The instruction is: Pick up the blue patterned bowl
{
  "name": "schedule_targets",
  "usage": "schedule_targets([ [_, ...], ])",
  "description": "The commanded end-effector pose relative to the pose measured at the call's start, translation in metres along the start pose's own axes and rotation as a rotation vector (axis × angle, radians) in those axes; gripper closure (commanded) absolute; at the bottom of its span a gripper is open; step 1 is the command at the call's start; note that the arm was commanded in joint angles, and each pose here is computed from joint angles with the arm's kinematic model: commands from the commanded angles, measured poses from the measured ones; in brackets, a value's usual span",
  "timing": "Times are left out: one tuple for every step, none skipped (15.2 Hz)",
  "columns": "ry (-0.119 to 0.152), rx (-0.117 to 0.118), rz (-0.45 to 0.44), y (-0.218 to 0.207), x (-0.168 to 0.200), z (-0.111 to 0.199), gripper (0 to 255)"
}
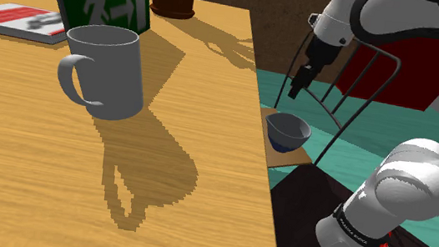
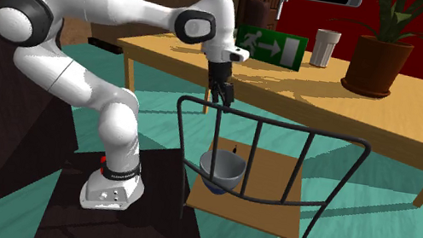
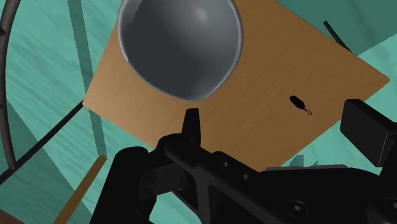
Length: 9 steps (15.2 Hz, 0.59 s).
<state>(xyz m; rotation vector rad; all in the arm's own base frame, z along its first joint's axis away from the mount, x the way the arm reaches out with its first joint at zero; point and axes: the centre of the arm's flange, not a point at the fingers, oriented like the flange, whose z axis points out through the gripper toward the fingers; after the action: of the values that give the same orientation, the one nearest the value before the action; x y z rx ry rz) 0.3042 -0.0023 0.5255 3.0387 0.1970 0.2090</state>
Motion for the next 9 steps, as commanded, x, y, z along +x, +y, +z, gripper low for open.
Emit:
schedule_targets([
  [0.001, -0.007, 0.007, -0.001, -0.005, 0.027, 0],
  [0.000, -0.010, 0.011, -0.002, -0.007, 0.040, 0],
  [0.000, -0.013, 0.015, -0.001, -0.009, 0.053, 0],
  [-0.001, -0.016, 0.018, -0.001, -0.011, 0.066, 0],
  [-0.001, -0.020, 0.022, -0.001, -0.013, 0.079, 0],
  [-0.002, -0.023, 0.026, -0.001, -0.016, 0.092, 0],
  [-0.002, -0.026, 0.029, -0.001, -0.018, 0.105, 0],
  [-0.003, -0.029, 0.033, -0.001, -0.020, 0.118, 0],
  [-0.003, -0.032, 0.037, -0.001, -0.022, 0.131, 0],
])
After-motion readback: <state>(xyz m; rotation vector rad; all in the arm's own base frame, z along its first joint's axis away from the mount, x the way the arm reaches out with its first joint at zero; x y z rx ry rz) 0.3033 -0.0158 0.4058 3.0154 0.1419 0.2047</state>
